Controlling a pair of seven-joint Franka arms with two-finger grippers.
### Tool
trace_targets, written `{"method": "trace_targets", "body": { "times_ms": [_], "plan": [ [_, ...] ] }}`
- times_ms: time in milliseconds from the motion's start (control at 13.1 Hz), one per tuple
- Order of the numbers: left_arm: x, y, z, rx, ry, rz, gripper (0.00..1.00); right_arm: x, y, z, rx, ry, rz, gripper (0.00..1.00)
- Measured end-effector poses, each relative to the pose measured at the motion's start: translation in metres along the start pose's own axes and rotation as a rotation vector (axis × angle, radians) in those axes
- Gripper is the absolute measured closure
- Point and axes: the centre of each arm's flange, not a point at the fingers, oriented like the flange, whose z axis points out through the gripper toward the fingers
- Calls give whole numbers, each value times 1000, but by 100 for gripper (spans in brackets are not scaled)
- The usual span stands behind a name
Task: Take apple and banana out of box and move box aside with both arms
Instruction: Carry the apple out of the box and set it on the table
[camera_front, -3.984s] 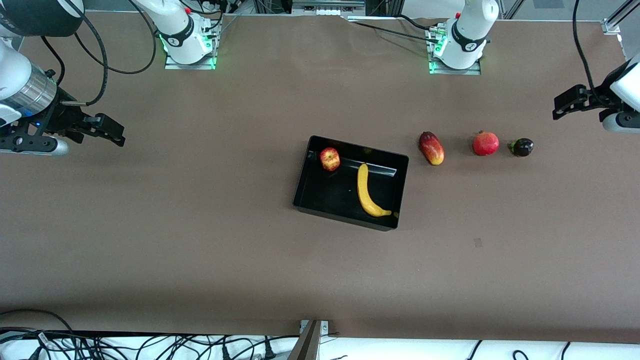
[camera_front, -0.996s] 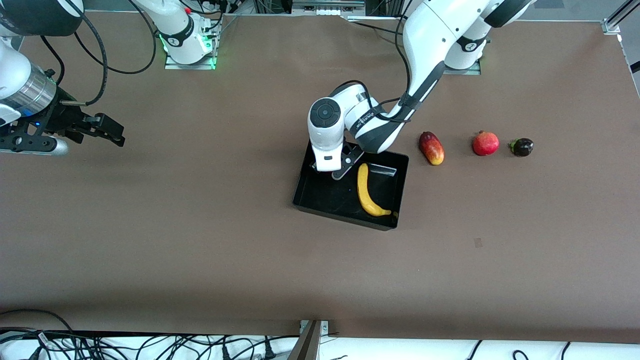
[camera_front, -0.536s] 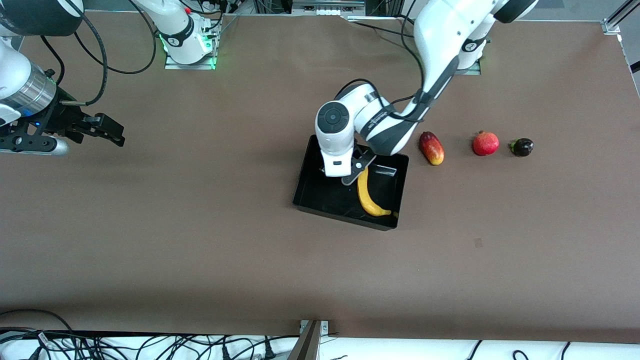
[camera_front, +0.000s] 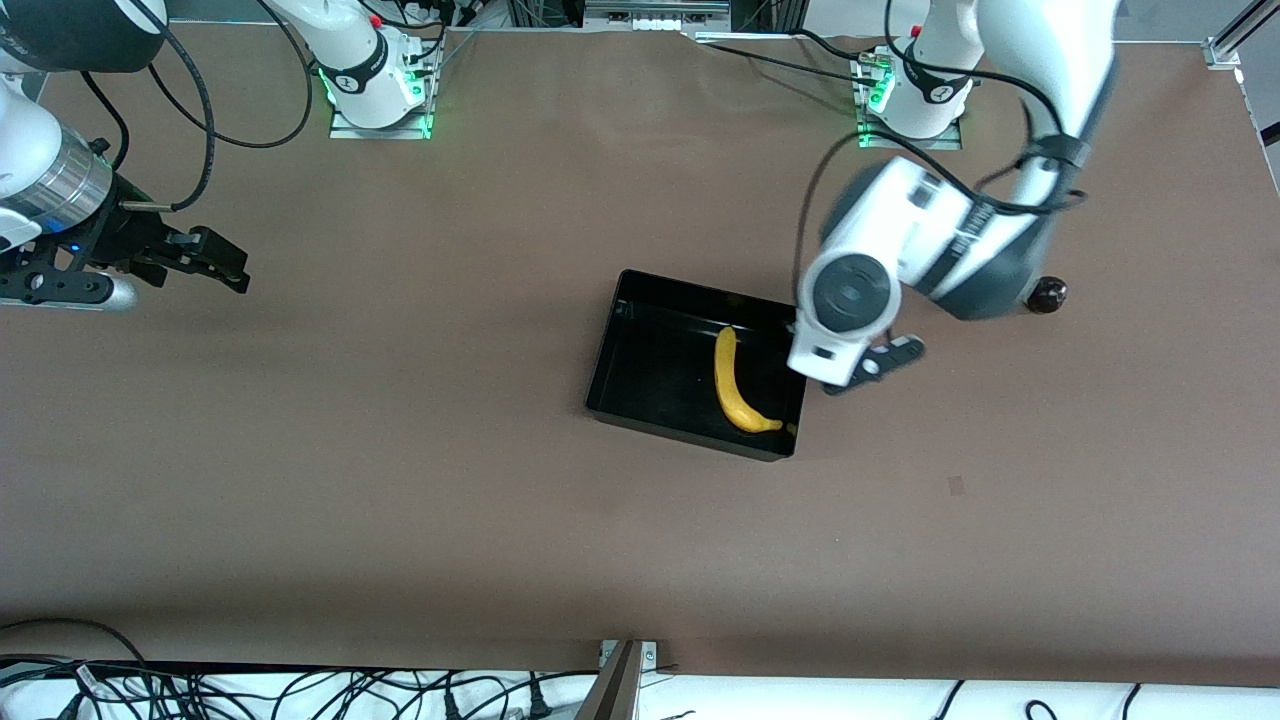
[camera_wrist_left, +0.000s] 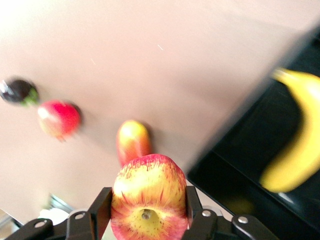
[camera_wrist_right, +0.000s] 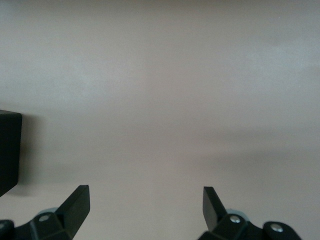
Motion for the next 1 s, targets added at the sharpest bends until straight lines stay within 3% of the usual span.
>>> {"method": "trace_targets", "body": {
  "times_ms": [153, 383, 690, 996],
  "plan": [
    [56, -44, 33, 3, 4, 117, 36, 0, 0, 0, 0, 0, 0, 0],
    [117, -79, 72, -53, 70, 227, 36, 0, 0, 0, 0, 0, 0, 0],
    [158, -109, 85, -139, 170, 307, 36, 0, -1, 0, 0, 0, -2, 0],
    [187, -115, 128, -166, 343, 323, 36, 0, -2, 0, 0, 0, -4, 0]
  ]
}}
